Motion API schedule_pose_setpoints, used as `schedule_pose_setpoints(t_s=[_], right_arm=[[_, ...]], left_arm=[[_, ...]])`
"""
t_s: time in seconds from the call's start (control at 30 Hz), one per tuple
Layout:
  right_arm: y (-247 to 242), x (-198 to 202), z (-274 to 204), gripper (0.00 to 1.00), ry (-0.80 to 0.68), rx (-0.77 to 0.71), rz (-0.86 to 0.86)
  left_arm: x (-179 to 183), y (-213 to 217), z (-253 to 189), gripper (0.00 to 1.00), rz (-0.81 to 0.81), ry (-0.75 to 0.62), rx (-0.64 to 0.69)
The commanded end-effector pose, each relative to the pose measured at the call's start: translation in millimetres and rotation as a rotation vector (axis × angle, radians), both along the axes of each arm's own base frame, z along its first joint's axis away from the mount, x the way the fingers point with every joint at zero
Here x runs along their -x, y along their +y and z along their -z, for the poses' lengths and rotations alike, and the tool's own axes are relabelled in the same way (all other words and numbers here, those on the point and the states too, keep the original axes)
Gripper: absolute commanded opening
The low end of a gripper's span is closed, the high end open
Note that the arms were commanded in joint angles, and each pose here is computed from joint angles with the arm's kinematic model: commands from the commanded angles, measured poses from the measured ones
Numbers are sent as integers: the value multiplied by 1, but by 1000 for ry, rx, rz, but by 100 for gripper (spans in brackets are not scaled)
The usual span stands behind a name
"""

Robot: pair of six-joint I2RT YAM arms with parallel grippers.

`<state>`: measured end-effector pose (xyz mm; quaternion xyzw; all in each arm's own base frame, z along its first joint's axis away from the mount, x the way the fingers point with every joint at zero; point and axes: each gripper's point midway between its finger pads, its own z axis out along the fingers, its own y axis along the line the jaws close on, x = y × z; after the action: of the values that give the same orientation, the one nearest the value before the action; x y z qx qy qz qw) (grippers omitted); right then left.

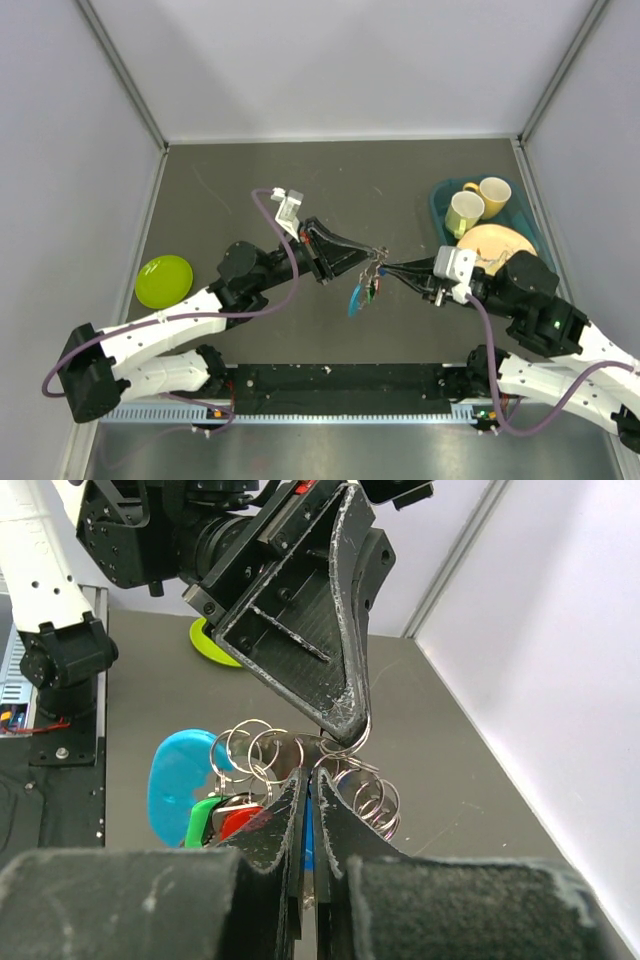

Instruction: Remove the keys from the keyring

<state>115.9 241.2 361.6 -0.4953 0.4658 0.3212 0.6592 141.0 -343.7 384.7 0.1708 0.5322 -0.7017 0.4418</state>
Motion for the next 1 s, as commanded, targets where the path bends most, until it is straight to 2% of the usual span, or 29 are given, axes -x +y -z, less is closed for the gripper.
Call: schedule_pose_setpoints(t_s=[0.0, 0.4, 0.47, 0.5, 0.57, 0.7, 0.83, 0.97], right_arm=[[7, 12, 13, 0, 30, 39, -80], [10, -2, 12, 0, 73, 16, -8], [3, -9, 8, 10, 114, -17, 56], [0, -11, 7, 19, 134, -38, 79], [-8, -8, 1, 21, 197, -100, 99], [-21, 7, -23, 33, 284, -242, 67], [-31, 3, -45, 35, 383, -368, 108], [-25, 3, -56, 35, 470, -377, 102]], left_arm=[[-14, 19, -44, 0, -111, -43, 163], [-17, 21, -41, 0, -135, -48, 154], [-16, 21, -38, 0, -140, -72, 137], [-16, 22, -36, 0, -142, -76, 130], [-14, 22, -34, 0, -137, -85, 123], [-2, 22, -37, 0, -80, -121, 152], [13, 22, -46, 0, -12, -187, 194], [20, 22, -48, 0, 29, -208, 221]])
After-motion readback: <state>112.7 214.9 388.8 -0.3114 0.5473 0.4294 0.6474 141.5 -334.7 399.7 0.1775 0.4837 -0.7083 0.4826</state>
